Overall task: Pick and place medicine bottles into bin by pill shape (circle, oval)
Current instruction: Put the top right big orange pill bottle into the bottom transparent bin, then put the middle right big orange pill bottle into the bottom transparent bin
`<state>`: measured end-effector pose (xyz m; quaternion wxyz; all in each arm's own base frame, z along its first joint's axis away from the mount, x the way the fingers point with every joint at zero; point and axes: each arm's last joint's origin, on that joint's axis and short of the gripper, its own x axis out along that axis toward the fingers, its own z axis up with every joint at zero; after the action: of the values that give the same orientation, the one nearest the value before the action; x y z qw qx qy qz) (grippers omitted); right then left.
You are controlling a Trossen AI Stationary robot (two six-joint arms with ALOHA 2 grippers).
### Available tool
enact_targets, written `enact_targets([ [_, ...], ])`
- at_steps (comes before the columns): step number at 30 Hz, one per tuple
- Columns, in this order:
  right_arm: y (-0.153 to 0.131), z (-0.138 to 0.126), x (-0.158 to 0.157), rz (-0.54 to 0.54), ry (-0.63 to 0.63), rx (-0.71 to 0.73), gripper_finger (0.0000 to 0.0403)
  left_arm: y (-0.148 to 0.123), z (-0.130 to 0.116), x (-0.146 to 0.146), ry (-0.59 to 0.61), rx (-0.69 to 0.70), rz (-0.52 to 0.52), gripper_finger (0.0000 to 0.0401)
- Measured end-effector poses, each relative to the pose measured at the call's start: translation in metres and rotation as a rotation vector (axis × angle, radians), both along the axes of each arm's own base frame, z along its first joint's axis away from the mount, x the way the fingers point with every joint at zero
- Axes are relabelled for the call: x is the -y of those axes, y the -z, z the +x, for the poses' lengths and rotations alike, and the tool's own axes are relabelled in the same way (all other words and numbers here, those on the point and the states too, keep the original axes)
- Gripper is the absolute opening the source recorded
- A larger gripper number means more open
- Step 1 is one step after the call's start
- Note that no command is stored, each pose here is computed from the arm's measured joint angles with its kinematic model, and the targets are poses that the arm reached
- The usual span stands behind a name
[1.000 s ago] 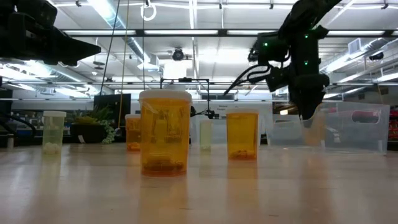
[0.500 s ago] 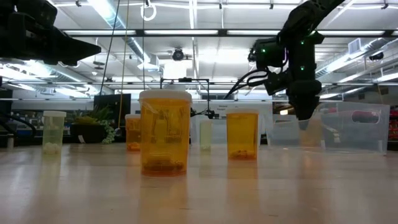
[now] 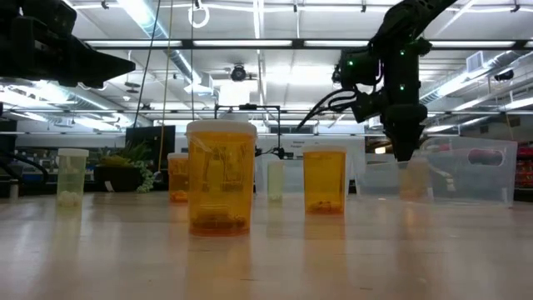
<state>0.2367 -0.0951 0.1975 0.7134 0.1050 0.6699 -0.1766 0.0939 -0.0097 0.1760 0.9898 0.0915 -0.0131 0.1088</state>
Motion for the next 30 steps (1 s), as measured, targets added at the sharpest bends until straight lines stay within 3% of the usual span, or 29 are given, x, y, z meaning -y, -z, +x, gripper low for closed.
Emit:
enact_targets([
  [6,-0.016,0.004,-0.001,0.002,-0.011,-0.006,0.0280,0.000,0.000,0.000,0.000,0.000,0.000,0.0038],
  [16,-0.044,0.027,-0.020,-0.034,-0.113,0.101,0.0280,0.000,0.000,0.000,0.000,0.000,0.000,0.0028],
  [30,-0.053,0.060,-0.089,0.020,-0.361,0.366,0.0280,0.000,0.000,0.000,0.000,0.000,0.000,0.0034],
])
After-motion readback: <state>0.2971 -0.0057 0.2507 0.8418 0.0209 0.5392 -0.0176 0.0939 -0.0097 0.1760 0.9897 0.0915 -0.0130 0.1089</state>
